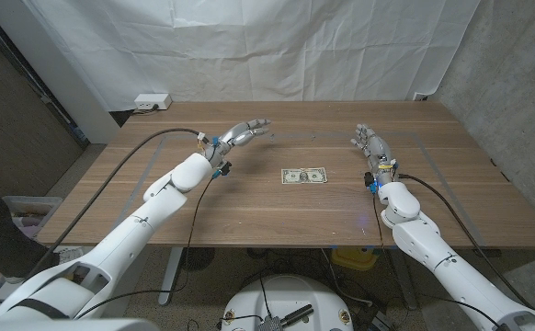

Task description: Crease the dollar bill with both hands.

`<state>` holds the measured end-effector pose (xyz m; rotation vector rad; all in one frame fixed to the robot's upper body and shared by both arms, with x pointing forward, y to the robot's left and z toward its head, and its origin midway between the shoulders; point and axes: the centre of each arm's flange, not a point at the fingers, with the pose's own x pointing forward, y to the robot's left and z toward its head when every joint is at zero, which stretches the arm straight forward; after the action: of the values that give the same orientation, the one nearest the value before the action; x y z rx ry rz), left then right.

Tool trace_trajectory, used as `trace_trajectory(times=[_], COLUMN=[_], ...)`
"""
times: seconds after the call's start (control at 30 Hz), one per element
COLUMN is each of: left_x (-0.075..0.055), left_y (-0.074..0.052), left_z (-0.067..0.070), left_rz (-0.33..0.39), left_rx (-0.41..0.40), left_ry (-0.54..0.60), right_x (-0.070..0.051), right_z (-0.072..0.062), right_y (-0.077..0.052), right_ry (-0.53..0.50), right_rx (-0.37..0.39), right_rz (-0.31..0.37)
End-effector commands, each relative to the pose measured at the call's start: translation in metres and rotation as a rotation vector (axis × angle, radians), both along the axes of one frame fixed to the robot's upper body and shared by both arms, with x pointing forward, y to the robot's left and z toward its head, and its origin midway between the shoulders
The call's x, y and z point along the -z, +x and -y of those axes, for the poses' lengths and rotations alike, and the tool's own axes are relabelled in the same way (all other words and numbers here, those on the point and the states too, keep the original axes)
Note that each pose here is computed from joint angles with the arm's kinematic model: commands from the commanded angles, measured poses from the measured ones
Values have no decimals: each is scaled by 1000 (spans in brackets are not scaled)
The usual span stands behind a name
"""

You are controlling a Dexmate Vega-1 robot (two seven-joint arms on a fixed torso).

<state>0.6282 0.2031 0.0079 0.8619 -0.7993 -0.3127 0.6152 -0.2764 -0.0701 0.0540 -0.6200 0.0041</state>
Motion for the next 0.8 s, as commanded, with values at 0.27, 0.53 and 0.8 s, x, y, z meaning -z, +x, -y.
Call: trace_trajectory(times=[0.27,0.53,0.8], left_x=[17,28,35], left_y=[-18,-25,-27], left_z=[27,34,40], left_rz=[113,155,199], left_rx=[30,33,11], left_ry=[218,308,420], right_x=[24,34,37], right_z=[-4,-8,-10], right_y=[-23,-29,-30], right_ry=[28,37,45], right_rx=[41,46,52], right_rz=[12,9,14])
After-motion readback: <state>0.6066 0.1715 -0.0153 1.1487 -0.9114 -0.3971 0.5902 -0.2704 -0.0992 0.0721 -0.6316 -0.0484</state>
